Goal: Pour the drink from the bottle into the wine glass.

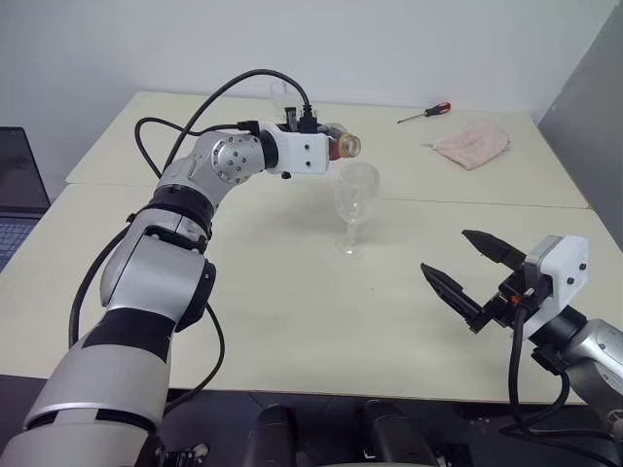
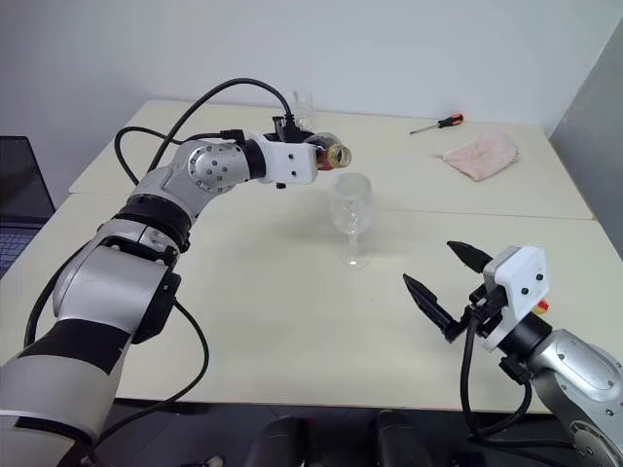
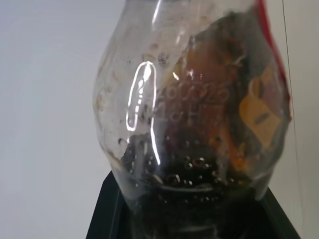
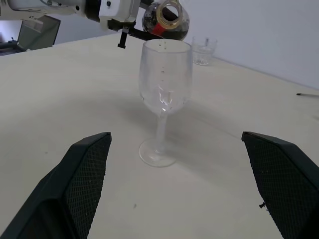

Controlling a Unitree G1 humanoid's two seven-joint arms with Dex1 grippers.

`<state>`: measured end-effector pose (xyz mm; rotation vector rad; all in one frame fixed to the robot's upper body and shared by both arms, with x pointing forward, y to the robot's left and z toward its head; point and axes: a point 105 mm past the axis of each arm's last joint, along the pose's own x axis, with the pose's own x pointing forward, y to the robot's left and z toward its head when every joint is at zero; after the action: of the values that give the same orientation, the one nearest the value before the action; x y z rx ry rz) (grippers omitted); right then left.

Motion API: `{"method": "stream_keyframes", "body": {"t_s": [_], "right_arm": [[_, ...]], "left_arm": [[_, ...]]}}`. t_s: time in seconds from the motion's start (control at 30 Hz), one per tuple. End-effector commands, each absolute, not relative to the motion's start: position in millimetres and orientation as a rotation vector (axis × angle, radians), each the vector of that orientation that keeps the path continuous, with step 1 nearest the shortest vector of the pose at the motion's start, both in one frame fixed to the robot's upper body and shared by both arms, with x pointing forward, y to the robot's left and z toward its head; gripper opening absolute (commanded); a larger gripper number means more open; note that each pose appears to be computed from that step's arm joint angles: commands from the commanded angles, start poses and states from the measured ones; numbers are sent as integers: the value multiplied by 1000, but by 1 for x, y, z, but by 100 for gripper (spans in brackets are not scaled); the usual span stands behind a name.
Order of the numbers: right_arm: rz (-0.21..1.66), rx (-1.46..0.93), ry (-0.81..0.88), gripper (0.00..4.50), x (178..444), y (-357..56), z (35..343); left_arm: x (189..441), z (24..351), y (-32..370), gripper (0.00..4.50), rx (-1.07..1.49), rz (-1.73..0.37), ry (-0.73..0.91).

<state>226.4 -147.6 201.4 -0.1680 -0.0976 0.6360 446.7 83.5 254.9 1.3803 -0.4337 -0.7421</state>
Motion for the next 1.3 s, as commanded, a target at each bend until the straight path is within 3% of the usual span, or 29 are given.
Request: {"method": "stream_keyframes", "body": {"t_s": [0.03, 1.3], "right_arm": [[679, -234, -195, 450, 213, -134, 221], [650, -257, -160, 450, 219, -141, 219]], "left_arm": [[443, 285, 76, 116, 1437, -695, -537], [442, 304, 73, 115, 1605, -556, -702]]}}
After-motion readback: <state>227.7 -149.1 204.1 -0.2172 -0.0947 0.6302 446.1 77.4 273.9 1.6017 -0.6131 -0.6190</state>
